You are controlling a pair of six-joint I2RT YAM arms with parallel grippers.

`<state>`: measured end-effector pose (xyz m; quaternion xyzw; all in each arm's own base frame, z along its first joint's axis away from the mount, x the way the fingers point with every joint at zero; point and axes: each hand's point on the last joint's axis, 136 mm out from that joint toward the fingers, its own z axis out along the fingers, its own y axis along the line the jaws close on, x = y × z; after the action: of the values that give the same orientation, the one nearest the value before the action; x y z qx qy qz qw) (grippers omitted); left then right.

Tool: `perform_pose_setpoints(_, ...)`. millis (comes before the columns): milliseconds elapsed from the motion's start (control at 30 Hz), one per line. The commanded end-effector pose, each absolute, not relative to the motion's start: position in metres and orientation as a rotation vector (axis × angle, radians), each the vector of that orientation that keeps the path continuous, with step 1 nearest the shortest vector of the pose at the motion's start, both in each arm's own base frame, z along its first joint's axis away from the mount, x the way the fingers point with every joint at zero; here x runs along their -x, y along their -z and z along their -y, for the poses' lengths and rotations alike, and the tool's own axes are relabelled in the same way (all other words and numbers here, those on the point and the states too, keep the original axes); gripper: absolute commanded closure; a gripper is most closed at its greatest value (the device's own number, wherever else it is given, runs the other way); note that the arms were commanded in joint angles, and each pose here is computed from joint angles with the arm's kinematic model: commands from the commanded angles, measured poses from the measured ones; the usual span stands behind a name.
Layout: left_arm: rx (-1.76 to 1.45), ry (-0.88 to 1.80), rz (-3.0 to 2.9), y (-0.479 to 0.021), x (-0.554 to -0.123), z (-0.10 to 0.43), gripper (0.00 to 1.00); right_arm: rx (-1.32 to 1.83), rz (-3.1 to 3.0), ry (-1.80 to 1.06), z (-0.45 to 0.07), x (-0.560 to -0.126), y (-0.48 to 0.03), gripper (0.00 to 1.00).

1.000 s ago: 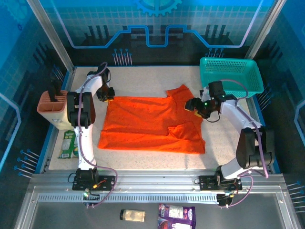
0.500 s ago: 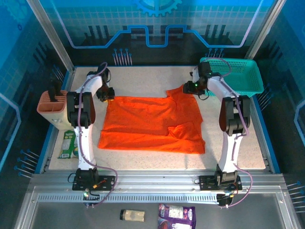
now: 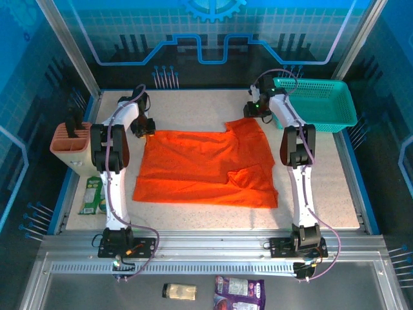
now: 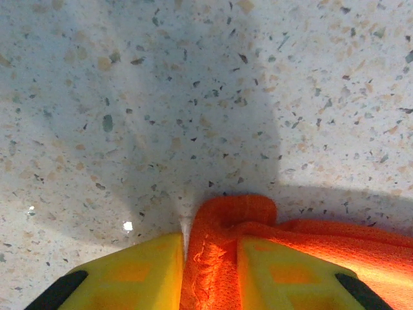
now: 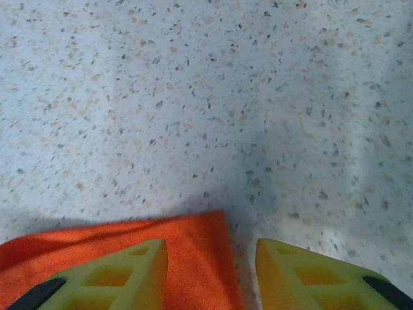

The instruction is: Fold the inside-out t-shirt

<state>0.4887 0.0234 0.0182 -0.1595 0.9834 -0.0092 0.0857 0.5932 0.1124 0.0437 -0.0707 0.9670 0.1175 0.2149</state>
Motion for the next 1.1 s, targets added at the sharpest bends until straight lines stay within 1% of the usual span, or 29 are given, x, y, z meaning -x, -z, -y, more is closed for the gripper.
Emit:
perform_pose_setpoints(0, 0.476, -0.015, -2.969, -0.017, -0.478, -0.025, 0.71, 0.214, -2.716, -0.358, -0.116, -0.593, -0.037, 0.59)
perform_pose_setpoints(67, 0.476, -0.018, -2.971, -0.017, -0.478, -0.025, 0.72, 0.209, -2.700, -0.383, -0.115, -0.597, -0.039, 0.62)
perform_pose_setpoints(167, 0.477, -0.012, -2.972, -0.017, -0.480, -0.025, 0.72, 0.218, -2.682, -0.389, -0.116, -0.599, -0.043, 0.70)
perform_pose_setpoints(233, 0.477, -0.011, -2.967, -0.019, -0.481, -0.025, 0.71, 0.225, -2.682, -0.395, -0.115, -0.598, -0.044, 0.71)
perform_pose_setpoints(333, 0.470, -0.008, -2.960, -0.023, -0.484, -0.025, 0.71, 0.229, -2.687, -0.407, -0.116, -0.597, -0.042, 0.69)
perform_pose_setpoints(367, 0.471, -0.009, -2.959, -0.024, -0.485, -0.025, 0.71, 0.229, -2.691, -0.415, -0.116, -0.596, -0.042, 0.71)
perform_pose_setpoints(500, 0.468, -0.008, -2.949, -0.028, -0.489, -0.025, 0.71, 0.236, -2.689, -0.434, -0.119, -0.595, -0.045, 0.83)
perform_pose_setpoints(567, 0.463, -0.014, -2.946, -0.030, -0.492, -0.026, 0.70, 0.232, -2.678, -0.421, -0.119, -0.596, -0.050, 0.92)
perform_pose_setpoints(633, 0.455, -0.026, -2.946, -0.032, -0.494, -0.028, 0.69, 0.229, -2.660, -0.404, -0.118, -0.598, -0.058, 0.99)
perform_pose_setpoints(833, 0.431, -0.051, -2.972, -0.029, -0.499, -0.031, 0.68, 0.218, -2.591, -0.400, -0.117, -0.601, -0.089, 1.00)
perform_pose_setpoints(1067, 0.425, -0.028, -3.011, -0.018, -0.498, -0.028, 0.69, 0.217, -2.584, -0.409, -0.119, -0.600, -0.097, 1.00)
